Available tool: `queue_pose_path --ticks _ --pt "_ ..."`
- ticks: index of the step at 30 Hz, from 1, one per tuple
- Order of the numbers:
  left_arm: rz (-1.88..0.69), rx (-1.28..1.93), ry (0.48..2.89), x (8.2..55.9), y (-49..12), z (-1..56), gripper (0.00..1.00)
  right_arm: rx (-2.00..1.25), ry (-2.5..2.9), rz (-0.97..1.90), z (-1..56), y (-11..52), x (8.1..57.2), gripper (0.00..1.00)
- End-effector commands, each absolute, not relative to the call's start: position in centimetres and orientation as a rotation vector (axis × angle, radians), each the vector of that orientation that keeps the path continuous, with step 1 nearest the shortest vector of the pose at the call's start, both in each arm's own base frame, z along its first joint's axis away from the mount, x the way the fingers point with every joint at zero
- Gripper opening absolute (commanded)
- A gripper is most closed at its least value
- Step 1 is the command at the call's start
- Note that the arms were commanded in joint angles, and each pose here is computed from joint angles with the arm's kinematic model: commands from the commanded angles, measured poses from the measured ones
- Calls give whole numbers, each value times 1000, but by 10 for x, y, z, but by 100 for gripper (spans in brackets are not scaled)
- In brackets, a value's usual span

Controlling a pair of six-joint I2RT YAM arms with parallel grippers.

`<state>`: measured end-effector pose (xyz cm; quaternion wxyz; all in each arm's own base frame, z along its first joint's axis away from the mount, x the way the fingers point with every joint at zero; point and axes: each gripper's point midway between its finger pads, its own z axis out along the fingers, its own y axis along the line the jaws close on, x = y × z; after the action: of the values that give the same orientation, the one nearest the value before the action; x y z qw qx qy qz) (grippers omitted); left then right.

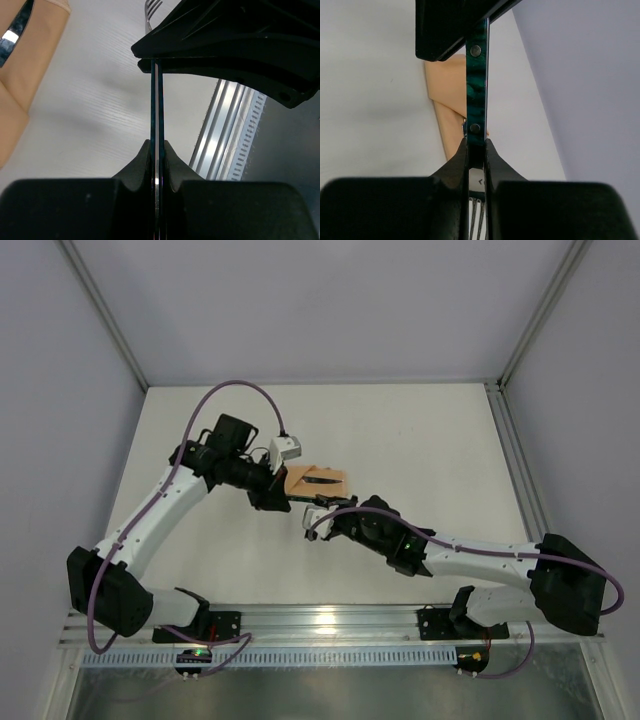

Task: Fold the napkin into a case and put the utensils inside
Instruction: Pass from the left arm to the right, then pass from the right arm to the left

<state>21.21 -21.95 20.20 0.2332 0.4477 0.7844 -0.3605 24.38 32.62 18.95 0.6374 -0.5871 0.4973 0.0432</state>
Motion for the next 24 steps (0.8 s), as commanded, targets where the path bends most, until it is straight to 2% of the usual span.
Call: queue_pose_path --ticks 1,2,3,5,7,9,12,17,24 --pt "-1025 1217 2095 215 -225 220 0 -1235 1107 105 225 331 250 4" --pt "-993 1203 2116 219 -222 217 3 -1239 1114 121 225 331 248 4" --pt "-975 1195 2124 221 -221 216 10 -1246 1114 135 229 333 247 4" --pt "-941 1168 2145 227 -217 213 35 -1326 1187 161 211 329 246 4" --pt "-914 1136 2152 233 -214 215 48 -1417 1252 282 206 331 247 4" --pt "-862 1097 2165 242 -209 218 51 -1537 1339 378 182 323 241 4" --pt "-736 980 2184 263 -194 227 53 -1631 1456 409 162 308 257 4" --pt "-575 750 2187 300 -158 233 57 -1767 1641 359 126 293 290 4" --pt "-374 620 2307 338 -120 180 52 -1954 1797 394 94 281 304 4"
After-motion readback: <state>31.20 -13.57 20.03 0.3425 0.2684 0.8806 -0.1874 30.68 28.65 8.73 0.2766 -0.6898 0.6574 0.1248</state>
